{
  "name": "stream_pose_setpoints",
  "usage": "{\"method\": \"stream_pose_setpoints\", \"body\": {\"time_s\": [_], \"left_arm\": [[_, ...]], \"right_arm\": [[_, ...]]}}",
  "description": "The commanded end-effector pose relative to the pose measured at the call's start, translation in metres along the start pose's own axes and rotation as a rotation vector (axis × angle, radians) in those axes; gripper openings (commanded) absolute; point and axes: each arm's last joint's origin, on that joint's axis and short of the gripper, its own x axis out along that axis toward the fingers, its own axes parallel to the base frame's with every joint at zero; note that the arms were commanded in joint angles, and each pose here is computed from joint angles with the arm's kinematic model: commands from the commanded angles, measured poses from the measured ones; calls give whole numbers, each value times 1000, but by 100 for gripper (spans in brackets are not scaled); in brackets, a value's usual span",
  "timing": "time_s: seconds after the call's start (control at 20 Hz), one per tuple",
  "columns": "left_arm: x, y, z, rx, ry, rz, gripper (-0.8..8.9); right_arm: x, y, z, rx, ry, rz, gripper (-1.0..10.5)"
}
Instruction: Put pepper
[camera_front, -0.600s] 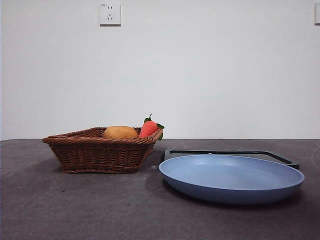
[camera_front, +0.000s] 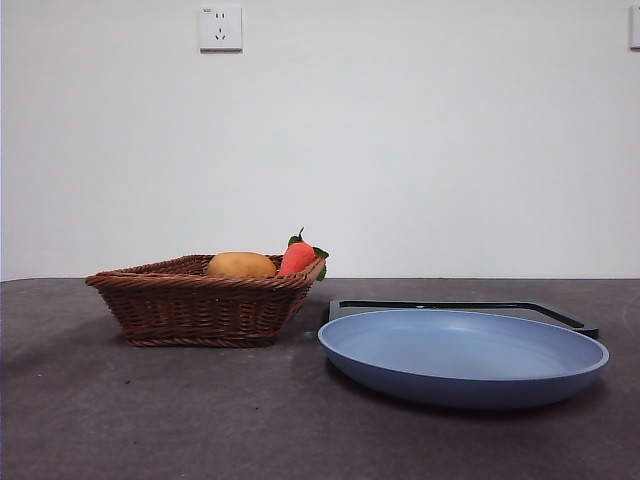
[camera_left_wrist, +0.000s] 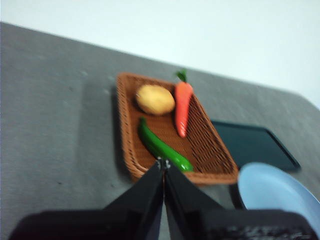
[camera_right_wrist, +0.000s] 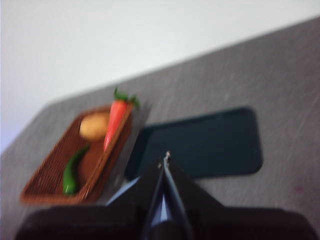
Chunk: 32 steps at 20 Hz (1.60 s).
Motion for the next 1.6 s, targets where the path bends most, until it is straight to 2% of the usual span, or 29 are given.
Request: {"method": "stream_pose_setpoints", "body": {"time_s": [0.05, 0.35, 0.6, 0.7, 0.75, 0.85, 0.9, 1.25, 1.6], "left_arm": [[2, -4, 14, 83, 67, -23, 6], [6, -12, 34, 127, 223, -108, 6], [7, -16, 46, 120, 323, -141, 7], [7, -16, 48, 124, 313, -142, 16], [7, -16, 48, 124, 312, -141, 57], [7, -16, 48, 119, 311, -139, 271], [7, -16, 48, 119, 311, -139, 329], [7, -16, 48, 108, 312, -141, 335], [7, -16, 48, 108, 312, -141, 335]], "right_arm": [[0, 8, 20, -83, 100, 30, 5], [4, 16, 43, -173, 351, 26, 5], [9, 15, 44, -220, 554, 18, 6], [12, 14, 43, -213, 576, 15, 15], [13, 13, 43, -212, 580, 15, 31], [14, 13, 43, -209, 585, 15, 207], [14, 13, 43, -210, 585, 14, 297], [40, 6, 42, -186, 620, 8, 310], [116, -15, 21, -138, 770, 3, 310]]}}
